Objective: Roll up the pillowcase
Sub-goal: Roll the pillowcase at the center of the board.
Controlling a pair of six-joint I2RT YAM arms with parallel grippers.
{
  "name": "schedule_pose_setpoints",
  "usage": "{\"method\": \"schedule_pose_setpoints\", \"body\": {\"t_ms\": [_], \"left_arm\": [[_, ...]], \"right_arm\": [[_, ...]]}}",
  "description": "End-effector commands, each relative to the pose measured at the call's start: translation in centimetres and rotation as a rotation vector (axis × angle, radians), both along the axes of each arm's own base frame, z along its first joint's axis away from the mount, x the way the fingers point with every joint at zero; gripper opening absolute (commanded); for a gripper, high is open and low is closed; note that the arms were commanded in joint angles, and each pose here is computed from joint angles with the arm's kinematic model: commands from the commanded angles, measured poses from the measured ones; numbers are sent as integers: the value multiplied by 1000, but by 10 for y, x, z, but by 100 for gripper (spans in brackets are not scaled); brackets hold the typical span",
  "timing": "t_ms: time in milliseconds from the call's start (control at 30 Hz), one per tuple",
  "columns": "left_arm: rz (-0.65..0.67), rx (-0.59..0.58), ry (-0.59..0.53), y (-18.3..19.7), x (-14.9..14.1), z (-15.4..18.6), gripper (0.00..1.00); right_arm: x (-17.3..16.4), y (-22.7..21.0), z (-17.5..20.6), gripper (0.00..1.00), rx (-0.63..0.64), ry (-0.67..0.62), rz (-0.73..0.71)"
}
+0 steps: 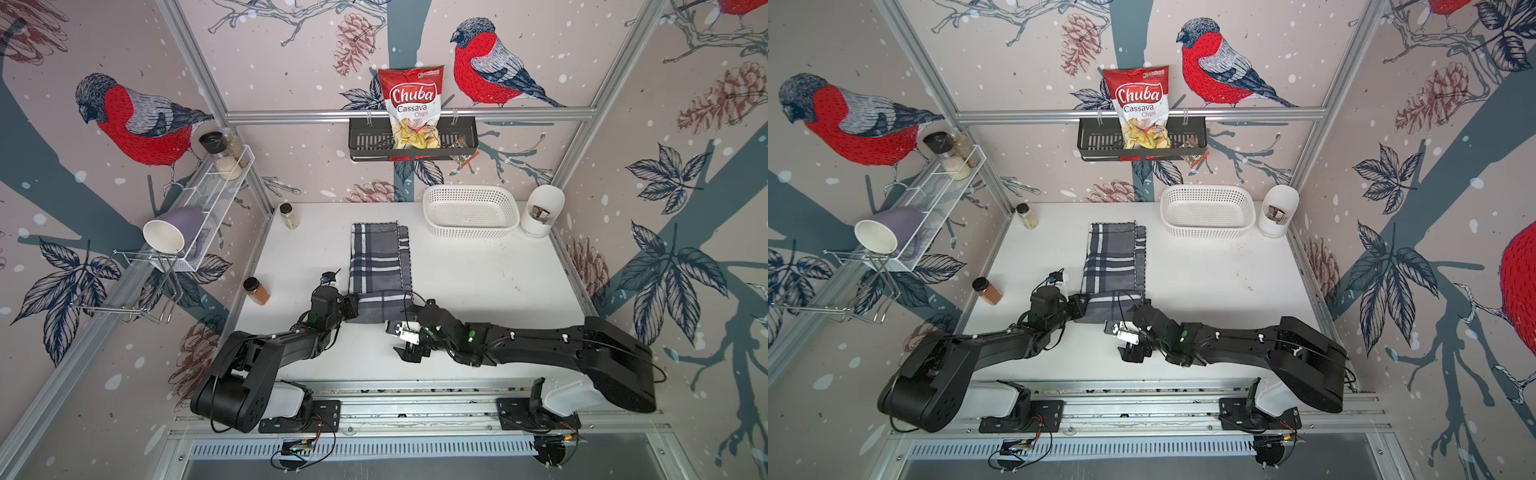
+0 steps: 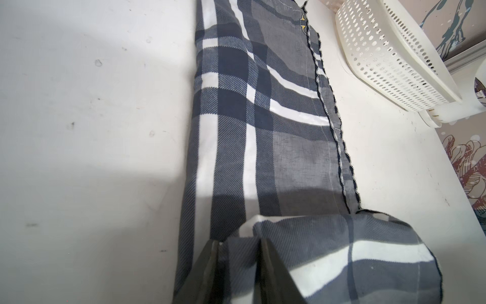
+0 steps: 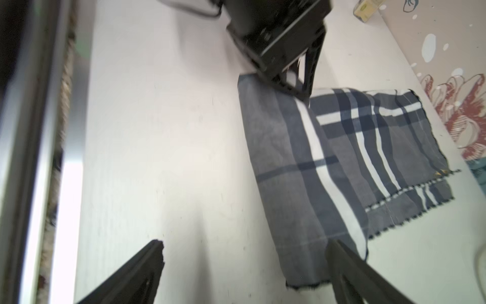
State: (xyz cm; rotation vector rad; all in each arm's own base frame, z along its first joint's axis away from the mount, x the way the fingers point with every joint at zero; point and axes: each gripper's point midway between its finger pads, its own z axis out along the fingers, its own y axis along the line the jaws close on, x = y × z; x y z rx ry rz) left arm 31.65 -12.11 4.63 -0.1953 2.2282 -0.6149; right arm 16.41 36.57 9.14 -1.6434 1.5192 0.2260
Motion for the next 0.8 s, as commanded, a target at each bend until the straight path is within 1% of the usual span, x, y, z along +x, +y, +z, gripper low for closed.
{"method": "schedule_pose_setpoints", "body": {"t_ms": [0, 67, 133, 300, 433, 633, 700, 733, 767], "left_arm": [[-20, -11, -25, -5, 4, 6, 32], [-22, -10, -27, -5, 5, 8, 32], [-20, -9, -27, -5, 7, 9, 32], [-18, -16, -39, -7, 11, 17, 32], [-19, -25, -46, -8, 14, 20, 32], [-9, -23, -39, -7, 15, 17, 32], [-7, -20, -38, -6, 14, 16, 32], [0, -20, -35, -5, 13, 16, 32], [10, -21, -35, -2, 13, 17, 32]], "right_arm": [[38, 16, 45, 100, 69, -316, -142], [46, 18, 26, 99, -2, -349, -153], [55, 20, 12, 99, -40, -353, -158], [69, 26, -21, 95, -122, -277, -117], [65, 36, -41, 95, -166, -233, -64], [51, 45, -65, 95, -191, -166, -14], [52, 44, -74, 91, -209, -159, -18], [54, 44, -79, 86, -225, -156, -23], [56, 43, -84, 77, -238, -151, -25]]}}
